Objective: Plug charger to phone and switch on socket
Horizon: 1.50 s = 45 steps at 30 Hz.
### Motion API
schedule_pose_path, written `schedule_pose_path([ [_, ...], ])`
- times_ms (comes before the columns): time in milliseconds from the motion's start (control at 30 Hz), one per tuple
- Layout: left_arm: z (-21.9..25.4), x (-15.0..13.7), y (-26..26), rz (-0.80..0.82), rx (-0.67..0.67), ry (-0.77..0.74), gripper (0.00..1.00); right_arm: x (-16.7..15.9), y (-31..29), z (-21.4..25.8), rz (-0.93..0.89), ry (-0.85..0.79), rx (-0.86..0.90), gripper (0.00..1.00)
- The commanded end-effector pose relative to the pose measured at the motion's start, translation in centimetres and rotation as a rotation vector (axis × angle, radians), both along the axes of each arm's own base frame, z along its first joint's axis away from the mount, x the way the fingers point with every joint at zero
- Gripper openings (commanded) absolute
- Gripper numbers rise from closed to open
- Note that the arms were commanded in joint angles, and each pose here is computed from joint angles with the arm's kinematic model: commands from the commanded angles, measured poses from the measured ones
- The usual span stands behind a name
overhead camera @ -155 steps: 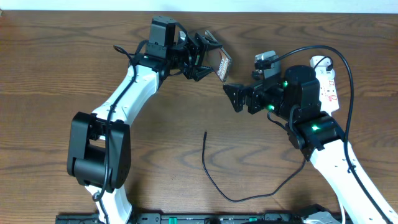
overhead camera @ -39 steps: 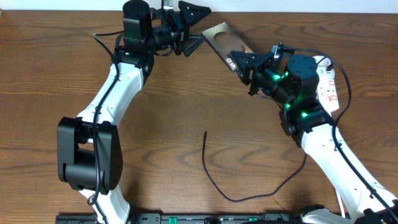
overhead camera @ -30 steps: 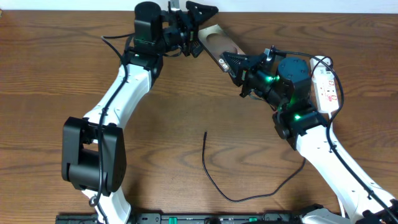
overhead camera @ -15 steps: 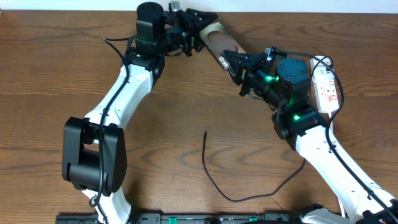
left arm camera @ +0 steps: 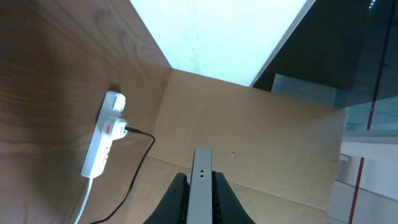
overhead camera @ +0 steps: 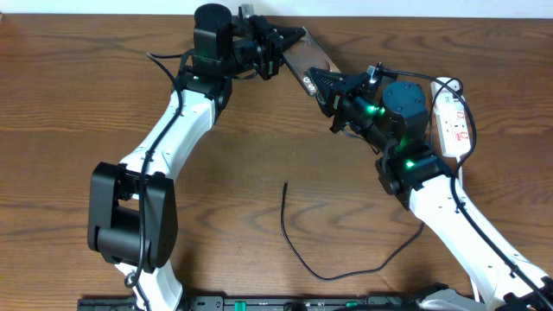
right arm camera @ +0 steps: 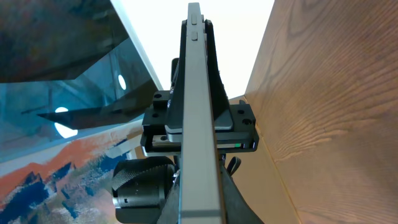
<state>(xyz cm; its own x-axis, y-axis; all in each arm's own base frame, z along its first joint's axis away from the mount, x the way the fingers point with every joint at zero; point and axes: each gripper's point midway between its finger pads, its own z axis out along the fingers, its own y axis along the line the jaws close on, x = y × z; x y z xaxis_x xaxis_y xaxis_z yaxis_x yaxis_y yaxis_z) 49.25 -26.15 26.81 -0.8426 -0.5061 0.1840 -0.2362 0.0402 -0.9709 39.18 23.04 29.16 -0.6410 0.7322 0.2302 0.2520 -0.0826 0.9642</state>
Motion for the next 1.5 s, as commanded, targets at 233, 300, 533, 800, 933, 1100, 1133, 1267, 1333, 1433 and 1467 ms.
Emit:
schedule_pose_path([
  [233,2.5,0.2,0.9,0.011,-0.01,-0.067,0.08,-0.4,0.6,1.6,0.021,-0.044,0.004,0.99],
  [300,2.5,0.5,1.6,0.019,-0.01,-0.067,0.07,-0.4,0.6,1.6,0.023,-0.052,-0.005,0.99],
  [533,2.7,2.0,7.3,0.057,-0.023,-0.066,0.08,-0.7,0.8,1.6,0.082,-0.234,-0.19,0.99],
  [800,3.4,1.3,18.4,0.031,-0.038,-0.121,0.07,-2.6,1.6,-1.7,0.259,-0.327,-0.421,0.99],
  [933,3.7,-0.1,20.7,-0.035,-0.03,-0.18,0.08,-3.6,2.2,-2.5,0.335,-0.34,-0.445,0.99],
  [1100,4.0,-2.1,20.3,-0.16,-0.013,-0.281,0.08,-4.7,2.2,-6.0,0.433,-0.188,-0.561,0.99],
  [1133,4.0,-2.1,20.3,-0.164,-0.011,-0.29,0.07,-5.0,2.4,-6.7,0.463,-0.151,-0.597,0.99],
  [1267,4.0,-2.1,20.3,-0.163,-0.01,-0.29,0.07,-6.7,2.9,-10.6,0.6,0.063,-0.807,0.99],
  [1333,4.0,-2.1,20.3,-0.163,-0.01,-0.29,0.08,-7.7,2.1,-12.7,0.661,0.157,-0.955,0.99],
  [1433,4.0,-2.1,20.3,-0.163,-0.01,-0.29,0.07,-8.4,2.7,-14.3,0.753,0.155,-1.039,0.99],
  [1467,4.0,-2.1,20.3,-0.163,-0.008,-0.294,0.07,-8.6,2.9,-14.7,0.763,0.158,-1.042,0.99],
])
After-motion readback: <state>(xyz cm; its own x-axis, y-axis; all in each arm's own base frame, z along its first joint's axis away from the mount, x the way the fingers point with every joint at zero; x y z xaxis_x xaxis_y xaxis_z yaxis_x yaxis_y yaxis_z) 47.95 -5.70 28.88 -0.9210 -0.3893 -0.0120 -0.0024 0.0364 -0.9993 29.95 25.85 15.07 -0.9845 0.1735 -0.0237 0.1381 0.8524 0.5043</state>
